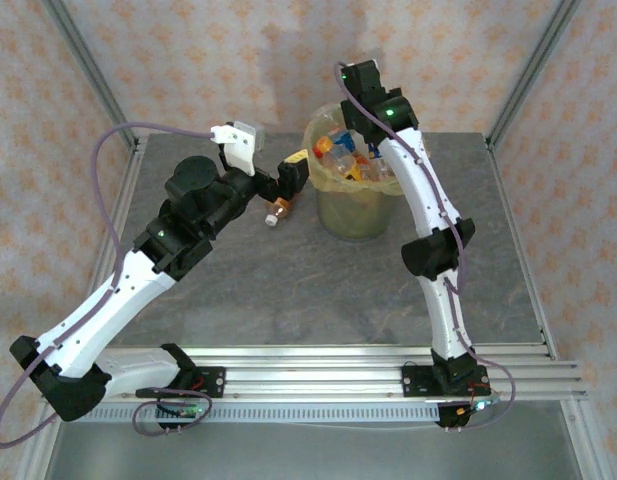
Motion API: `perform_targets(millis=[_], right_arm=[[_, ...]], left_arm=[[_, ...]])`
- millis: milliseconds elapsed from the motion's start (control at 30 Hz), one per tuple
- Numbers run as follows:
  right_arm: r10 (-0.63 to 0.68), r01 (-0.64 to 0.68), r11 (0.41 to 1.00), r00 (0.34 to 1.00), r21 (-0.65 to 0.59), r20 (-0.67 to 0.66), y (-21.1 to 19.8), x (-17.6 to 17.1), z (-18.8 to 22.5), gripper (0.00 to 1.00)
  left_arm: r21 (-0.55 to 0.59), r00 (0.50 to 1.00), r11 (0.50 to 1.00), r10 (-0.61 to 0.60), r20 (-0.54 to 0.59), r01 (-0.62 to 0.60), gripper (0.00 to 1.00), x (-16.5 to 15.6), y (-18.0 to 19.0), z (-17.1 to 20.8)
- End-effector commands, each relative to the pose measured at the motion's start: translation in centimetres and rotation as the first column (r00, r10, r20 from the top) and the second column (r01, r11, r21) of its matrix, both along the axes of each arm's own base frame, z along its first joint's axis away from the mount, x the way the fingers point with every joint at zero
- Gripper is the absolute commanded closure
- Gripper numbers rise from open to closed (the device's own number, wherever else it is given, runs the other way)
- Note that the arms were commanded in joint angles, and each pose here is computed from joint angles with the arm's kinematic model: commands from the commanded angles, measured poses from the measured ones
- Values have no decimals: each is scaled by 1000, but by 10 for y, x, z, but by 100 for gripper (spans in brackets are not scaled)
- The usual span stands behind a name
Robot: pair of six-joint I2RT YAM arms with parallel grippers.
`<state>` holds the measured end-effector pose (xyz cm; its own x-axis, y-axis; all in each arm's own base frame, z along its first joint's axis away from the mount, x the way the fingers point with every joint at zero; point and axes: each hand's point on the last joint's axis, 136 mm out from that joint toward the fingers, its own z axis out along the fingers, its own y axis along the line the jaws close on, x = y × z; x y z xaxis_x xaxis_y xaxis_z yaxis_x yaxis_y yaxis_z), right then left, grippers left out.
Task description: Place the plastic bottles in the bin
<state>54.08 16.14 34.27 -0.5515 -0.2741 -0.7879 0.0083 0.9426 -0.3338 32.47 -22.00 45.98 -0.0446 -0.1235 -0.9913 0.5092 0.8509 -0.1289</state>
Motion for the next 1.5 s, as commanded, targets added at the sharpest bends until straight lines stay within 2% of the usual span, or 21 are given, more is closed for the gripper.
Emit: perform_targets(millis=[0,167,300,533,667,767,967,1100,1200,1333,1467], right_arm=[[15,-19,997,999,80,52,-2,-16,35,15],[4,-18,991,994,134,107,-6,-29,63,16],[-78,67,995,987,79,143,-27,-33,74,19],[-109,106,994,991,37,75,-42,-27,50,23],[-123,123,992,991,-2,47,-47,-26,40,29],[-142,142,989,990,-26,26,-53,-27,34,38],[-172,172,984,985,-39,0,-62,-29,25,43],[-151,151,988,988,-11,-26,-57,-32,20,46],[-122,124,992,991,32,-50,-50,-33,14,51],[-75,82,991,995,101,-71,-38,-35,11,52],[-33,45,985,996,165,-80,-27,-38,13,52]], left_arm=[[-21,1000,1000,0,-9,0,0,1,-3,4],[-26,1000,1000,-3,-14,3,0,2,-4,4],[-26,1000,1000,-1,-16,0,0,1,-3,4],[-32,1000,999,11,-15,-12,0,-1,1,4],[-32,1000,999,14,-17,-15,0,-1,2,3],[-35,1000,999,15,-17,-15,0,-1,2,3],[-35,1000,999,19,-19,-19,0,0,2,1],[-25,999,999,44,-31,-44,0,3,5,-2],[-8,991,993,118,-70,-119,0,11,15,-8],[-9,966,975,216,-143,-220,0,24,34,-20],[-44,948,966,239,-209,-253,0,35,47,-30]])
